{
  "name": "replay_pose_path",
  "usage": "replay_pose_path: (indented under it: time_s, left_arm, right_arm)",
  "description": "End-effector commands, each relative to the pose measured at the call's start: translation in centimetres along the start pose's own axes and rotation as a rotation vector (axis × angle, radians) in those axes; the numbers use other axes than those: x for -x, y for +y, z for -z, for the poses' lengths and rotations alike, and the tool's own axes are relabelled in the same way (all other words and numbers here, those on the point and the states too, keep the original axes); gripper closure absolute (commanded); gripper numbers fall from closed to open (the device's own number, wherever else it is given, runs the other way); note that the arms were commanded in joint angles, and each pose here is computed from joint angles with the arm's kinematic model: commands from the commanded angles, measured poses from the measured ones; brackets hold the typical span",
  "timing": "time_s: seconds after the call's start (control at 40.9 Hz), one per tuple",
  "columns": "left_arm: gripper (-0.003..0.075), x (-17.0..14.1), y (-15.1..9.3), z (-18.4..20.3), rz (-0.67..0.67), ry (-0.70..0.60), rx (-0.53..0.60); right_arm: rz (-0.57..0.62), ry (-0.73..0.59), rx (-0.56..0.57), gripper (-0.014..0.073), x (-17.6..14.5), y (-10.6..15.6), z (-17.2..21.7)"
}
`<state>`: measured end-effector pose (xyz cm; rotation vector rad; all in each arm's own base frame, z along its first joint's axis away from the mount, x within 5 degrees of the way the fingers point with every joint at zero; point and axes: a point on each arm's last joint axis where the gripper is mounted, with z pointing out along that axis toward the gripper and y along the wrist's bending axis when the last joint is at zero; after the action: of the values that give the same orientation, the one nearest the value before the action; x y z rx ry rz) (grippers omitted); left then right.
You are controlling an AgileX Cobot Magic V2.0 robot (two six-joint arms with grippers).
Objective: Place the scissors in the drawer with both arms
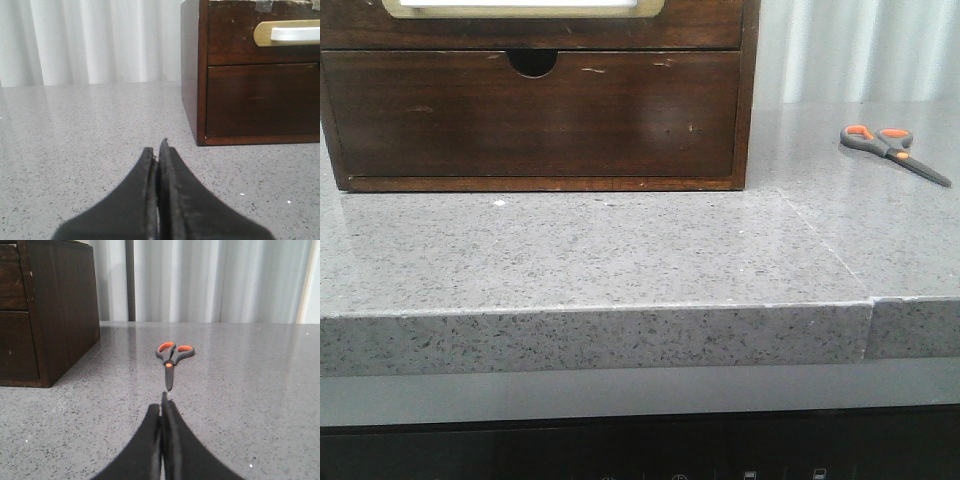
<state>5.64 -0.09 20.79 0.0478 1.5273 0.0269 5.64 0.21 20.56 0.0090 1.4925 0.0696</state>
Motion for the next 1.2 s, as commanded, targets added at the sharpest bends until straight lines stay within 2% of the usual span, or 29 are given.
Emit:
replay_pose_path:
  time_s: [0.0, 0.538, 0.782, 0.929, 1.002, 1.173]
  left_arm:
    - [0.0741, 0.1, 0.1, 0.1, 0.012, -0.083, 0.009]
    - [0.0741, 0.1, 0.1, 0.1, 0.012, -0.083, 0.009]
    - [0.0741, 0.9, 0.1, 0.2, 0.012, -0.156, 0.017]
    - [0.0741, 3.6, 0.3, 0.7, 0.012, -0.241, 0.021]
    - [0.0741, 6.1, 0.4, 1.3, 0.012, -0.299, 0.021]
    - [0.0741, 11.3, 0.5, 2.9, 0.011, -0.340, 0.015]
  right_arm:
    - [0.008, -0.104, -0.004, 0.0712, 0.9, 0.0, 0.2]
    - [0.008, -0.105, -0.004, 0.0712, 0.9, 0.0, 0.2]
    - [0.000, -0.114, -0.004, 0.0712, 1.3, 0.0, 0.2]
    - [-0.006, -0.088, -0.001, 0.0712, 3.3, 0.1, 0.5]
    - [-0.006, -0.105, 0.002, 0.0712, 5.0, 0.2, 0.9]
    - [0.020, -0.164, 0.003, 0.0712, 9.1, 0.5, 2.0]
